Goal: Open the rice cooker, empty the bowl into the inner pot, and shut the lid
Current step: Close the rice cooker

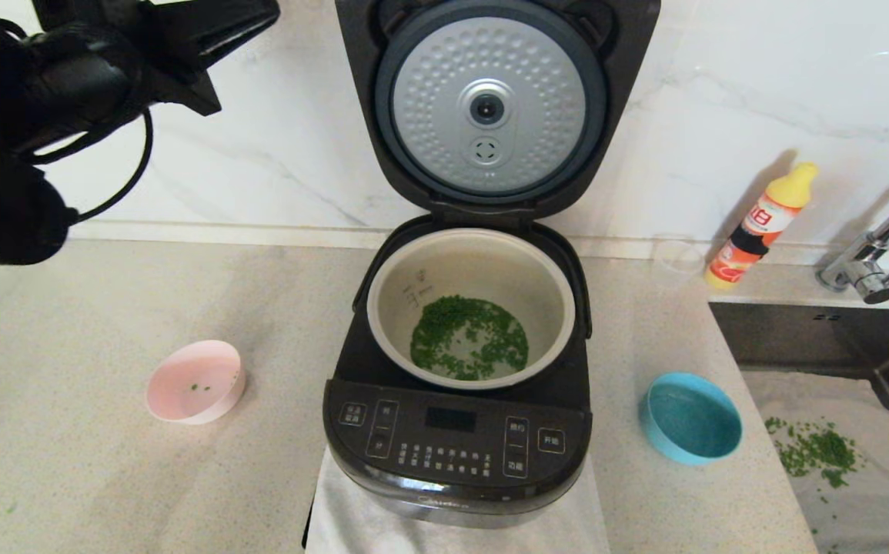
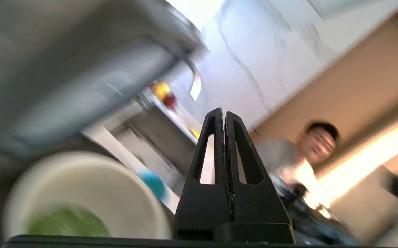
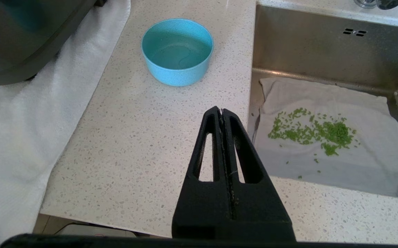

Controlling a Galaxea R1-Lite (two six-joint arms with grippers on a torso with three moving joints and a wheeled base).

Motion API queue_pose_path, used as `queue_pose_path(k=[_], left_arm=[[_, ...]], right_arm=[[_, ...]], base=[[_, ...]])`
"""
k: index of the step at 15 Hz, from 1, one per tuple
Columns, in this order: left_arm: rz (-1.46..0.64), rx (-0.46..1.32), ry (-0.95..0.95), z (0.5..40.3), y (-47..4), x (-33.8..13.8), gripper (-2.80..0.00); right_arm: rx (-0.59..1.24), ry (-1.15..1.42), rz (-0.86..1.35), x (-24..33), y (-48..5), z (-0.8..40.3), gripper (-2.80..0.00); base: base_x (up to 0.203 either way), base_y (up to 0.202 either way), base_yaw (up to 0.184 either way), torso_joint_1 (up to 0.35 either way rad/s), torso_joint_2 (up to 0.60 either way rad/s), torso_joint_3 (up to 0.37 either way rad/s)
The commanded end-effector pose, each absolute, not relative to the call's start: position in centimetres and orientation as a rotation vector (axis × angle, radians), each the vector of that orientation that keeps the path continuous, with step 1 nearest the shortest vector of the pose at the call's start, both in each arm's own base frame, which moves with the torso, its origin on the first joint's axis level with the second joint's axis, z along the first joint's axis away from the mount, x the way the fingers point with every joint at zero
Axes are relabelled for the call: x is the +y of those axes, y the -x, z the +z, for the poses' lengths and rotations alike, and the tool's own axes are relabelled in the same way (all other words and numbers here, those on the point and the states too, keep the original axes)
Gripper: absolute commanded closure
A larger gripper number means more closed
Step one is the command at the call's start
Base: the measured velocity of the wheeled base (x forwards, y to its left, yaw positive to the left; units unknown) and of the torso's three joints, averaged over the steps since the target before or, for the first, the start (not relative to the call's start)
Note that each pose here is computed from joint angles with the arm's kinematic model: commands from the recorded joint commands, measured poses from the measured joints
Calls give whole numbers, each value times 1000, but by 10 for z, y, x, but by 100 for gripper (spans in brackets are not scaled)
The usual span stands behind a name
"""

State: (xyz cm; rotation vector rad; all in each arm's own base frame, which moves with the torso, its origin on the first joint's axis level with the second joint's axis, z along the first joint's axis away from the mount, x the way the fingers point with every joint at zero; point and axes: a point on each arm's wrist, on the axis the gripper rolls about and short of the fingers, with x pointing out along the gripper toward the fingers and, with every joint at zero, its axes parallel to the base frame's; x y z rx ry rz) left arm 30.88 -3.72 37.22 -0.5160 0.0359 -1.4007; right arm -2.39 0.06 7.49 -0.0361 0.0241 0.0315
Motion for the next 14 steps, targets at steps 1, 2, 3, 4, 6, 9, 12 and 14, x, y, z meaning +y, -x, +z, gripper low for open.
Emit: queue_pose_path(k=[1, 2, 3, 4, 6, 9, 12, 14], left_arm=[[-1443, 30, 433, 399, -233, -31, 0], [-1448, 60, 430, 401, -218, -29, 0], [-1445, 95, 445, 400, -211, -28, 0], [-1442, 123, 461, 396, -209, -28, 0], [-1468, 165, 460, 389, -209, -32, 0], [-1413, 206, 469, 385, -220, -17, 0], [-1332, 329, 604, 420, -215, -9, 0], [-1237, 392, 686, 446, -199, -2, 0]], right_arm=[[24, 37, 33, 1, 24, 75, 0], [25, 36, 33, 1, 24, 75, 0], [25, 36, 33, 1, 24, 75, 0], [24, 36, 32, 1, 24, 75, 0], [27, 36, 33, 1, 24, 75, 0], [24, 36, 33, 1, 24, 75, 0], [24, 35, 33, 1, 24, 75, 0], [26, 33, 33, 1, 24, 75, 0]], base=[[0, 0, 0, 0, 0, 0], [0, 0, 0, 0, 0, 0], [0, 0, 0, 0, 0, 0], [0, 0, 0, 0, 0, 0], [0, 0, 0, 0, 0, 0], [0, 0, 0, 0, 0, 0], [0, 0, 0, 0, 0, 0], [0, 0, 0, 0, 0, 0]])
